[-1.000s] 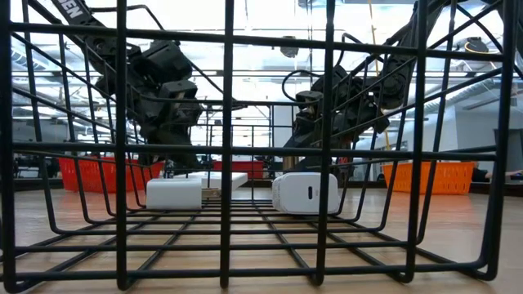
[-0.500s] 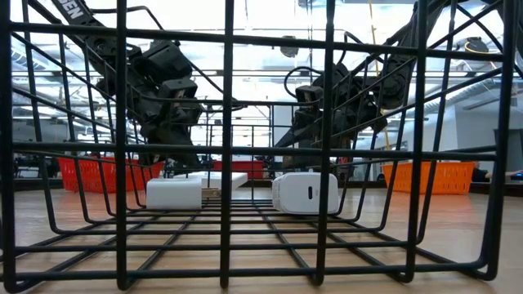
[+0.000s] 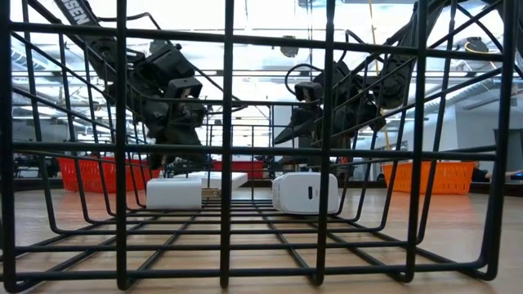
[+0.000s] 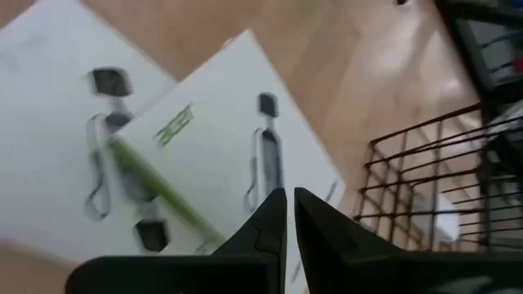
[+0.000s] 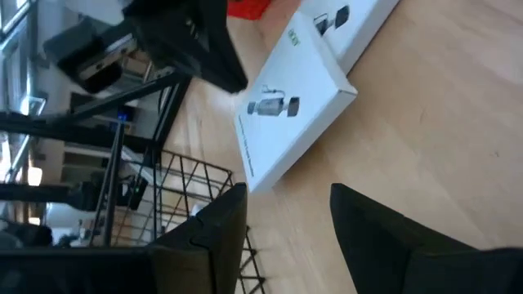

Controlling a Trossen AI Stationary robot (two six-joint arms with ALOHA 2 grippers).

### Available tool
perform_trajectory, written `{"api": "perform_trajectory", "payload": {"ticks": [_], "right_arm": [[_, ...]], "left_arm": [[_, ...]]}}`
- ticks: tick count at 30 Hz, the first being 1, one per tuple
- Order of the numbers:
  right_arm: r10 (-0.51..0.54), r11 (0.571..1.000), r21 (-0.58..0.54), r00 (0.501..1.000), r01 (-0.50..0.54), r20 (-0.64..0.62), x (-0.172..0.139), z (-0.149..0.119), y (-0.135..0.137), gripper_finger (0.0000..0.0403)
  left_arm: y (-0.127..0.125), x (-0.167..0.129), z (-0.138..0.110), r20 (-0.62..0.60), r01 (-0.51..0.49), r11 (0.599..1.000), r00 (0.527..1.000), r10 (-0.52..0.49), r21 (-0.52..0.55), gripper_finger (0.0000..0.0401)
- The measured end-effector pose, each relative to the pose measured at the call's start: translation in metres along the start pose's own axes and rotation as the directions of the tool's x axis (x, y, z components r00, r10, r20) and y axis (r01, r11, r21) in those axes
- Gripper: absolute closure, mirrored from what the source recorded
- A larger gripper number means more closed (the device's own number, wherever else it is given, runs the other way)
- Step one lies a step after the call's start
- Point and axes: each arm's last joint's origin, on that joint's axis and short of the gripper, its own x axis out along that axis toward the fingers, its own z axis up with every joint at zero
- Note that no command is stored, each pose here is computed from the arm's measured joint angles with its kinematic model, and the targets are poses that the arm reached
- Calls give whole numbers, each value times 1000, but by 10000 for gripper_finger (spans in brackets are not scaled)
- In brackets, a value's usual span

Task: Pick and place items into bin
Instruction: Put the top white card reader box into the orange bin

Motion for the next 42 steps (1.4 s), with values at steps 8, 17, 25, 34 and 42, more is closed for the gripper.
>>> {"api": "perform_trajectory", "payload": {"ticks": [8,17,25,34,42], "right_arm": [[-84,996,43,995,81,59,0,1,-3,234],[-103,993,58,994,101,34,3,-4,-3,234],[-151,986,69,989,150,8,4,-8,-7,234],[-102,995,-14,994,103,37,8,8,7,234],[-86,991,-95,992,96,96,10,12,13,234]], "left_arm": [[11,18,-1,-18,21,999,1000,-21,-25,371],[15,30,3,12,86,995,996,-85,-49,371],[18,29,4,22,78,994,997,-77,-73,371],[17,29,5,31,84,995,996,-82,-63,371],[17,29,6,36,89,995,996,-87,-51,371]]}}
